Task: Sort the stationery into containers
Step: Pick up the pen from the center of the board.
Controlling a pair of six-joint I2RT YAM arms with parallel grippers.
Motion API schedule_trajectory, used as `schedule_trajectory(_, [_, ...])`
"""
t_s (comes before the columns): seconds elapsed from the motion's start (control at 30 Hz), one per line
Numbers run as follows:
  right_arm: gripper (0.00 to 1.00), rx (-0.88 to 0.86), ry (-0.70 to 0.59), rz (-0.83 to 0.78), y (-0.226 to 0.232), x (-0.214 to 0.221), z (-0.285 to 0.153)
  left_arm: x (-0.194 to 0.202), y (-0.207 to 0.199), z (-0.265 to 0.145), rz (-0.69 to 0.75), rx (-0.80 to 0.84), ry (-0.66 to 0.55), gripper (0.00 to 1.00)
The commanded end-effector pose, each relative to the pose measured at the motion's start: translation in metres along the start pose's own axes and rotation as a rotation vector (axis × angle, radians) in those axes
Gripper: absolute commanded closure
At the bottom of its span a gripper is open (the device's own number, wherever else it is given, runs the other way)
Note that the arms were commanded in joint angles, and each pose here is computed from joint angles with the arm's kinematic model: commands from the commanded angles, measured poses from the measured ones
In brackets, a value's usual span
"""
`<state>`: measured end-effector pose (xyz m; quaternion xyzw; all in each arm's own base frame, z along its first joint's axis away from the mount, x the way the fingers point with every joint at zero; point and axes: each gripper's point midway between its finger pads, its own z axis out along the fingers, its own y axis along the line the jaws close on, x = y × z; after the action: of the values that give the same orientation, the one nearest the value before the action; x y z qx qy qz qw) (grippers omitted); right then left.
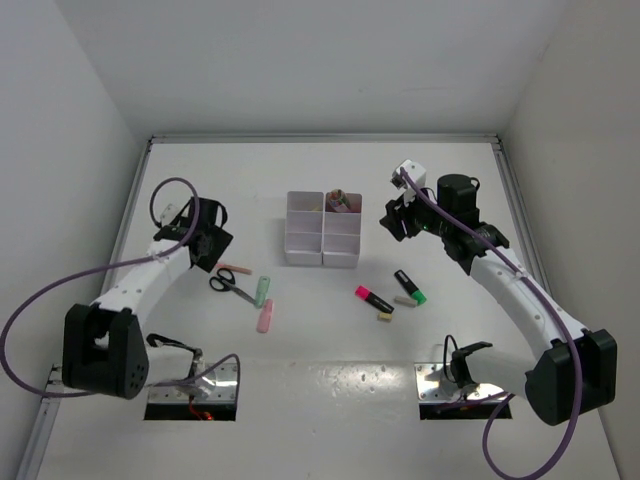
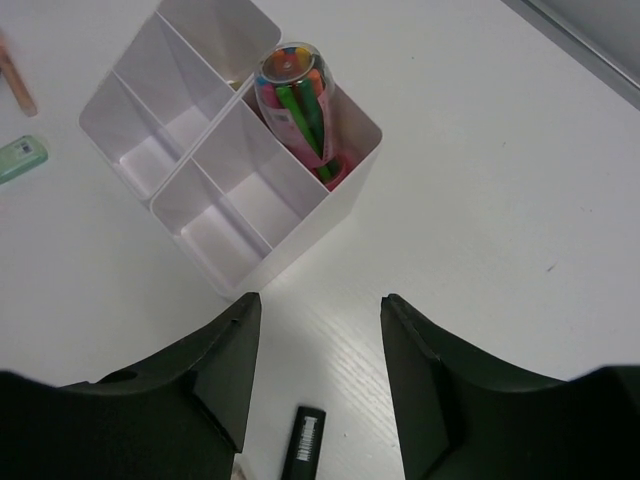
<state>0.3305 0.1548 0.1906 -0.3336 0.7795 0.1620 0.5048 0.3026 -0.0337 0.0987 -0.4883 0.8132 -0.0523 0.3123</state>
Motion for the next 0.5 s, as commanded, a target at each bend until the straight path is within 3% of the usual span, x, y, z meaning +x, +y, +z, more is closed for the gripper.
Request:
schedule_trajectory(0.0, [0.48,0.006,-0.037,-0.005,-0.005,-0.01,-0.003,0.015,0.003,0.018,-0.025,-0.027,0.122,0.43])
schedule_trajectory(0.2, [0.5,0.009,-0.045,-0.008,-0.005,-0.013,-0.005,0.001,0.005,0.034,-0.054,-0.07,0.098,0.53])
schedule_trajectory(0.47, [0.5,0.009,-0.045,-0.008,-0.005,-0.013,-0.005,-0.012,0.026,0.047,-0.063,-0.141,0.069,0.53])
